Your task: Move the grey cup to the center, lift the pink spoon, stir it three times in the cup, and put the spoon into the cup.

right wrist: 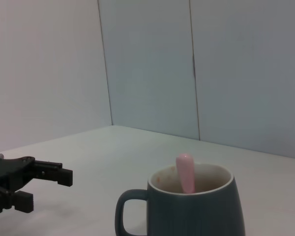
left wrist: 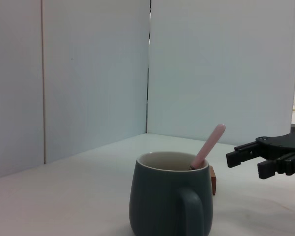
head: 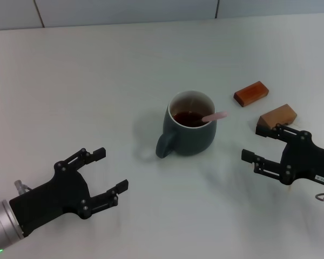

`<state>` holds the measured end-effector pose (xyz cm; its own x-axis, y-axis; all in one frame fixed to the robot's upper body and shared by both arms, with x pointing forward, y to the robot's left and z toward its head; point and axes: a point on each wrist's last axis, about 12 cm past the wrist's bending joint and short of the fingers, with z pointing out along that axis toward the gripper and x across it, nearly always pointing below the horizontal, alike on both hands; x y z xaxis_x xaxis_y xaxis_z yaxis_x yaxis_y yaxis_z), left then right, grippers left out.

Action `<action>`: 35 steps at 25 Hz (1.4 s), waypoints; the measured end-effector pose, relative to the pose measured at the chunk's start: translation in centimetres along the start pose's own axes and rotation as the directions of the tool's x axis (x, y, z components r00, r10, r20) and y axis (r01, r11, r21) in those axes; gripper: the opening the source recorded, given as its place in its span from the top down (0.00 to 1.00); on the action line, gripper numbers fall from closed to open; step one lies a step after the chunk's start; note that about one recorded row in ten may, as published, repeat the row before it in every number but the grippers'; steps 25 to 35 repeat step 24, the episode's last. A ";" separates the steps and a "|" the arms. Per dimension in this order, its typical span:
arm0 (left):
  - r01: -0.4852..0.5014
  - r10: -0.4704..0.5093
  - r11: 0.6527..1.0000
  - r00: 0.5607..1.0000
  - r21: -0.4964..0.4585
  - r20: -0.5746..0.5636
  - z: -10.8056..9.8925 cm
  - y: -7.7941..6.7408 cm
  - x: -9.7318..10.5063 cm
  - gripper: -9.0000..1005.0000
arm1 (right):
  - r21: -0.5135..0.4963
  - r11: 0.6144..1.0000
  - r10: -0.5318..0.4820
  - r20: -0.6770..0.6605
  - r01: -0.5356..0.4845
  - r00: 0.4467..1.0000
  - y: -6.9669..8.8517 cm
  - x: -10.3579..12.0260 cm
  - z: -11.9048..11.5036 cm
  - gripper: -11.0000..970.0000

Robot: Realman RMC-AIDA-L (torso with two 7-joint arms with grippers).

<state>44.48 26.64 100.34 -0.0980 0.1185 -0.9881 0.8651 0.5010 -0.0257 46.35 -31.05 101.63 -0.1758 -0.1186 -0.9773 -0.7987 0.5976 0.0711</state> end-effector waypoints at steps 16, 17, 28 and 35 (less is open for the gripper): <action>-0.004 0.004 1.000 1.000 0.011 -0.003 0.1 0.0 -0.1 0.16 | -0.007 1.000 0.000 0.005 0.000 1.000 0.1 -0.1 0.5 0.28; -0.004 0.004 1.000 1.000 0.012 -0.002 0.1 0.0 -0.1 0.16 | -0.007 1.000 0.000 0.005 0.000 1.000 0.1 -0.1 0.5 0.28; -0.003 0.003 1.000 1.000 0.013 -0.001 0.2 -0.1 -0.1 0.16 | -0.008 1.000 0.001 0.007 -0.001 1.000 0.2 -0.1 0.5 0.28; -0.003 0.003 1.000 1.000 0.013 -0.001 0.2 -0.1 -0.1 0.16 | -0.008 1.000 0.001 0.007 -0.001 1.000 0.2 -0.1 0.5 0.28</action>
